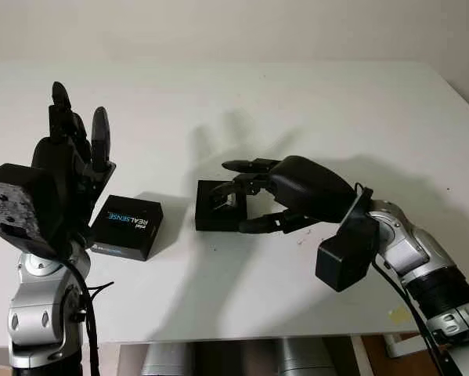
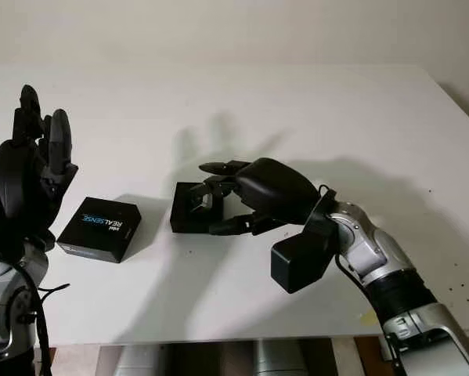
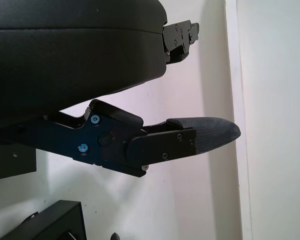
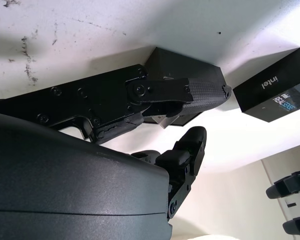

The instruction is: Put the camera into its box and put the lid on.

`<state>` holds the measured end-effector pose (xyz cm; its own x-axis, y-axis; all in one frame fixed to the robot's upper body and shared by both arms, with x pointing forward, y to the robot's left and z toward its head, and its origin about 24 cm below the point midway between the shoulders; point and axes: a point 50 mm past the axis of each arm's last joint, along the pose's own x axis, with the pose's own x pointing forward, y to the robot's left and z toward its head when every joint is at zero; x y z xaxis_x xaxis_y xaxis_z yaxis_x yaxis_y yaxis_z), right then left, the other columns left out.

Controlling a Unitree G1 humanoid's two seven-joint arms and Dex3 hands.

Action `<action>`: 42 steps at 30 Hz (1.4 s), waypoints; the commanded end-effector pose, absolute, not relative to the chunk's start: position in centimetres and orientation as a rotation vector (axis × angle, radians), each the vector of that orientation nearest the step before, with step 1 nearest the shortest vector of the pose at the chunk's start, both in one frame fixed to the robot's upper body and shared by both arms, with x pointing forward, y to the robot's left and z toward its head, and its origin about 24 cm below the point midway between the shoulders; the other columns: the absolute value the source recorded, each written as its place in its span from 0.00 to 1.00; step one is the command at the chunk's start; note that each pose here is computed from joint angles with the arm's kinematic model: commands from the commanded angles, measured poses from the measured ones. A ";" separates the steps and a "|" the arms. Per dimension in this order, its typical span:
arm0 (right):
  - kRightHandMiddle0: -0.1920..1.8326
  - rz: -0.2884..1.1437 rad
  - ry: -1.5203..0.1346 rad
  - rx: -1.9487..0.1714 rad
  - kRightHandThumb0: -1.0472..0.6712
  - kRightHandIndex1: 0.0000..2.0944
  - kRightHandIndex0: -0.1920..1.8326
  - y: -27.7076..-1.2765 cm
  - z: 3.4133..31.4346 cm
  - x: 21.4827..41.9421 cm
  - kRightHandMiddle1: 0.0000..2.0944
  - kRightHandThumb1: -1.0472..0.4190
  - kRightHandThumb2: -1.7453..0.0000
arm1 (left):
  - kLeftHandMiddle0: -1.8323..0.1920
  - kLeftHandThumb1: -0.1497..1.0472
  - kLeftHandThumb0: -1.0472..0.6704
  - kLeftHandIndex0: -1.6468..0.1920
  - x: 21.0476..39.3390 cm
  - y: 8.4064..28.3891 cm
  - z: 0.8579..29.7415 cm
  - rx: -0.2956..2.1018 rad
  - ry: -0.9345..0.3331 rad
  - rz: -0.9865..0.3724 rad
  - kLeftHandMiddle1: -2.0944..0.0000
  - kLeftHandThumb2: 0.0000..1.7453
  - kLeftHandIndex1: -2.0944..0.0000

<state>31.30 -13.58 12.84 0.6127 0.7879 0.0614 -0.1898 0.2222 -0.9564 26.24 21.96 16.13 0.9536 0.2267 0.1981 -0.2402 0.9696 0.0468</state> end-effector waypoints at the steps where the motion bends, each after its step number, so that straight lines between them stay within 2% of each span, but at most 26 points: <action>1: 0.33 0.736 -0.643 -1.160 0.22 0.03 0.27 -13.8 13.2 31.1 0.20 0.00 0.81 | 1.00 1.00 0.18 1.00 26.2 22.0 16.4 0.071 -0.209 0.240 1.00 0.31 1.00; 5: 0.31 0.729 -0.639 -1.147 0.22 0.03 0.28 -13.9 13.2 31.1 0.21 0.00 0.82 | 1.00 1.00 0.19 1.00 26.2 22.0 16.5 0.072 -0.211 0.241 1.00 0.32 1.00; 9: 0.25 0.686 -0.642 -1.112 0.23 0.03 0.27 -14.0 13.8 31.3 0.18 0.00 0.85 | 1.00 1.00 0.18 1.00 26.2 22.0 16.5 0.072 -0.211 0.238 0.99 0.31 1.00; 13: 0.24 0.587 -0.633 -1.032 0.25 0.03 0.27 -14.2 14.8 32.0 0.18 0.02 0.94 | 1.00 1.00 0.18 1.00 26.3 21.9 16.6 0.076 -0.212 0.232 1.00 0.32 1.00; 17: 0.24 0.474 -0.596 -0.994 0.25 0.03 0.27 -14.0 15.8 32.3 0.18 0.05 0.97 | 1.00 1.00 0.18 1.00 26.3 22.0 16.5 0.077 -0.212 0.230 1.00 0.32 1.00; 25: 0.24 0.374 -0.541 -0.957 0.26 0.03 0.27 -13.3 14.8 31.4 0.19 0.08 0.97 | 1.00 1.00 0.19 1.00 26.4 21.8 16.4 0.067 -0.215 0.227 1.00 0.32 1.00; 37: 0.25 0.389 -0.491 -0.960 0.23 0.01 0.24 -12.6 12.3 30.2 0.22 0.07 0.97 | 1.00 1.00 0.19 1.00 26.5 21.7 16.3 0.053 -0.220 0.226 1.00 0.32 1.00; 42: 0.22 0.409 -0.483 -0.955 0.23 0.02 0.23 -12.7 11.7 29.5 0.31 0.07 0.97 | 1.00 1.00 0.19 1.00 26.5 21.8 16.3 0.050 -0.221 0.229 1.00 0.31 1.00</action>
